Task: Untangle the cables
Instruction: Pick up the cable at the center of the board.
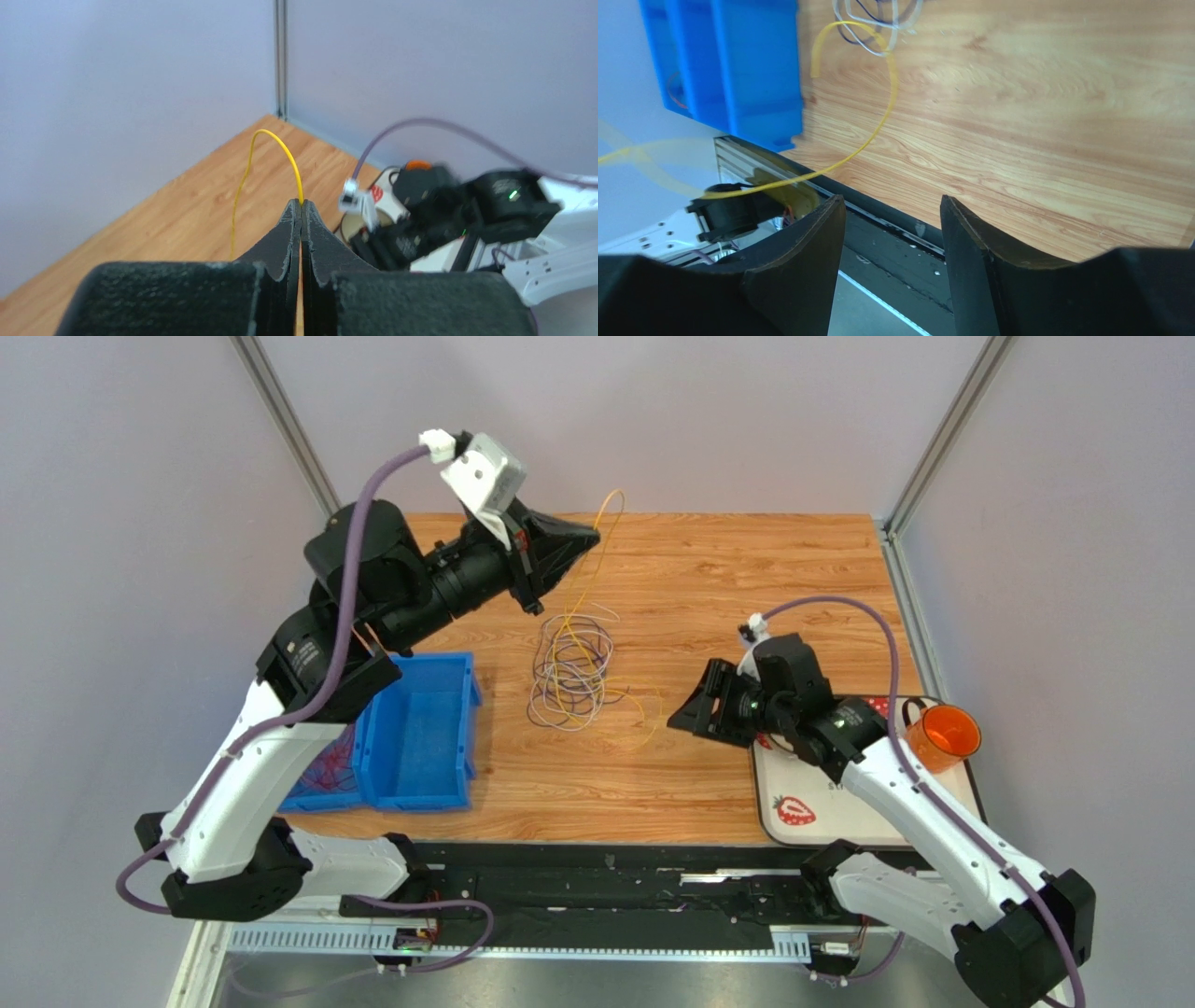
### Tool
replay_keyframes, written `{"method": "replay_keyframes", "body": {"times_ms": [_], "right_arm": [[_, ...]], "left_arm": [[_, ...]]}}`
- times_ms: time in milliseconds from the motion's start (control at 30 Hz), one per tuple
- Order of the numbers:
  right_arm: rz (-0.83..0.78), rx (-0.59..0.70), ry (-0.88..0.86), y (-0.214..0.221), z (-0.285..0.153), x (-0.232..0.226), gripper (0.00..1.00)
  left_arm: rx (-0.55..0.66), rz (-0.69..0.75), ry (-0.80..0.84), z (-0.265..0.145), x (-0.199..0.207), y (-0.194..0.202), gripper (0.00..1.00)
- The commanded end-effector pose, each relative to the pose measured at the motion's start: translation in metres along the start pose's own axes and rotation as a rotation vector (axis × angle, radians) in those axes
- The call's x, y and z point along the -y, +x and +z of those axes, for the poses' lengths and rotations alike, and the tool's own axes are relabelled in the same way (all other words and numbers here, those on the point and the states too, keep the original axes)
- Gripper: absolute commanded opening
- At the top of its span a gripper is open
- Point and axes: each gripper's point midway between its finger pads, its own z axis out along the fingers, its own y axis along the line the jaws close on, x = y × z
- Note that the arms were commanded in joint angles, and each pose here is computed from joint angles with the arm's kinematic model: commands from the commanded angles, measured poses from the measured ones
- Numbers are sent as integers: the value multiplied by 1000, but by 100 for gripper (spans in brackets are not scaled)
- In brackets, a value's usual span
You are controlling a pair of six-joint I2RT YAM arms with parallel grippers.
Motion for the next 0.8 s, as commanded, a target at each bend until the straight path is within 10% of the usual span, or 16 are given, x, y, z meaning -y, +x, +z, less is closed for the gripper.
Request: {"method": "replay_keyframes", "body": {"times_ms": [0,367,767], "right_arm": [[-113,179,-45,-54,-47,-47,56],[-72,213,36,-41,-55,-18,56],[-54,190,35,-30,-50,-10,55]], "left_arm": [[-109,-43,-94,-8,-16,54,0],[-123,-18,-283,-54,-46,65,0],[30,60,-521,-104,-82,-18,0]]}}
